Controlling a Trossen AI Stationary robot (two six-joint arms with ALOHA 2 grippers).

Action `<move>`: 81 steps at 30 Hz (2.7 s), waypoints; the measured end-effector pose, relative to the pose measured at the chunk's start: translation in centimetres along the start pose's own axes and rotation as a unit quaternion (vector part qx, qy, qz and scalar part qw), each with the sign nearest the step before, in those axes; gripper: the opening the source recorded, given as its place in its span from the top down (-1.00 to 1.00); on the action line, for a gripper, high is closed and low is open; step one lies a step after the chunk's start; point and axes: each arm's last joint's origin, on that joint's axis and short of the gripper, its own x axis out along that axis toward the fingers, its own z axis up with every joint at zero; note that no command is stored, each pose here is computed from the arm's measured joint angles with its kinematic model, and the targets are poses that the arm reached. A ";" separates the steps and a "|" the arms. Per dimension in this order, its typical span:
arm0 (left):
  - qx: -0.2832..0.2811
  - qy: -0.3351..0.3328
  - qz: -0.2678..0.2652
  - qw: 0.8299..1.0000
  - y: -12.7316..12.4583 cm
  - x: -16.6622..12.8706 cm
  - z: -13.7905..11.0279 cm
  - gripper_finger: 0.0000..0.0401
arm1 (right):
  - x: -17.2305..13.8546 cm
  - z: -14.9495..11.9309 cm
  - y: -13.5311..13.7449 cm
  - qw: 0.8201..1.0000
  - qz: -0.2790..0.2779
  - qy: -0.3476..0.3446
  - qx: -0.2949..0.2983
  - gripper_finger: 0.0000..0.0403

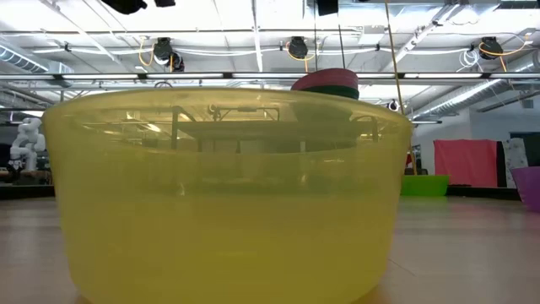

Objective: Place and stack bowls onto a shelf
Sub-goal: Stack the left orange bowl on top of the pink bowl on the shelf

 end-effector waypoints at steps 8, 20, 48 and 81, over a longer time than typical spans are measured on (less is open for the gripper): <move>0.044 -0.020 0.010 0.999 -2.2 -1.0 1.1 0.64 | -6.1 1.8 0.3 0.994 -0.102 -0.009 0.041 1.00; 0.084 -0.035 0.028 0.995 -4.7 -2.5 2.3 0.64 | -16.8 4.9 4.2 0.962 -0.267 -0.027 0.051 1.00; 0.038 0.003 0.083 0.996 -2.8 -4.5 1.9 0.64 | -24.0 5.6 11.1 0.875 -0.479 -0.008 0.074 1.00; 0.033 0.003 0.082 0.996 -2.8 -4.5 1.9 0.64 | -13.5 6.2 18.2 0.708 -0.632 0.199 0.245 1.00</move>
